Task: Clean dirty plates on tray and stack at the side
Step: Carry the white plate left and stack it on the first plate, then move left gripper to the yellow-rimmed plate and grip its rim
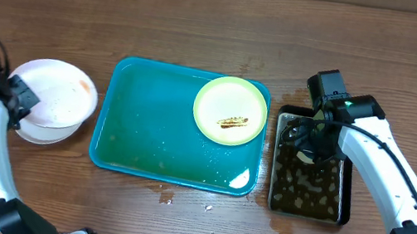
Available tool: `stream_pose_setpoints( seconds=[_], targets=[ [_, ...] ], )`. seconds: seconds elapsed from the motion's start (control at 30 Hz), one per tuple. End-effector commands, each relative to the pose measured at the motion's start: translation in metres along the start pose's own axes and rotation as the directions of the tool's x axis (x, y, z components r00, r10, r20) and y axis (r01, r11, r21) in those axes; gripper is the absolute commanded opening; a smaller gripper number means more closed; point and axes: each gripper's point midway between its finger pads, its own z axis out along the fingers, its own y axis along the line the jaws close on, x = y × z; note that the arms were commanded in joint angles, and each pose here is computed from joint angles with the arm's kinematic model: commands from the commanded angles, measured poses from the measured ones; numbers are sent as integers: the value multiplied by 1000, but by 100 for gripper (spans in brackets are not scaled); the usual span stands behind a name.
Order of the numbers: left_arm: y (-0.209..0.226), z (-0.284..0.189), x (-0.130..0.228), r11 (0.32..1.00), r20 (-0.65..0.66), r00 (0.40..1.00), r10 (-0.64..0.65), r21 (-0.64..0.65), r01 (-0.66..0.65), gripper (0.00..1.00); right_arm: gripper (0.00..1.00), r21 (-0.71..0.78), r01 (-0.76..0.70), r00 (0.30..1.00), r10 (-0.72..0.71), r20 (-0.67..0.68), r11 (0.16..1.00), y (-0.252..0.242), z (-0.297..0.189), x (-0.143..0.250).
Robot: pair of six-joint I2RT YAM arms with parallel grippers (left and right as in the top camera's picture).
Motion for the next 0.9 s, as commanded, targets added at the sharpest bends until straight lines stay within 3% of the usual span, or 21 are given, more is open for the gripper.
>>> stream_pose_setpoints(
  seconds=[0.0, 0.23, 0.37, 0.53, 0.63, 0.77, 0.87],
  targets=[
    [-2, 8, -8, 999, -18, 1000, -22, 35, 23, 4, 4, -13, 1, 1000, -1, -13, 1000, 2, 2, 2],
    [4, 17, -13, 999, -16, 999, -35, 12, 35, 6, 4, -11, 2, 1000, -2, -18, 1000, 1, 2, 3],
    [-2, 16, -11, 998, -29, 999, -34, 48, 35, 35, 4, -10, 2, 1000, -2, -18, 1000, 1, 2, 3],
    [-42, 10, 4, 970, -96, 995, 25, 242, -1, 41, 4, -10, 2, 1000, -2, -18, 1000, 1, 2, 3],
    [-76, 0, 19, 927, -110, 985, 135, 366, -86, 42, 4, -10, 2, 1000, -2, -19, 1000, 1, 2, 3],
    [-133, -20, 56, 816, -83, 930, 358, 513, -268, 44, 4, -10, 2, 1000, -2, -19, 1000, 1, 2, 3],
    [-180, -41, 100, 696, -31, 848, 529, 587, -413, 68, 4, -9, 2, 1000, -2, -20, 1000, 1, 2, 4]
  ],
)
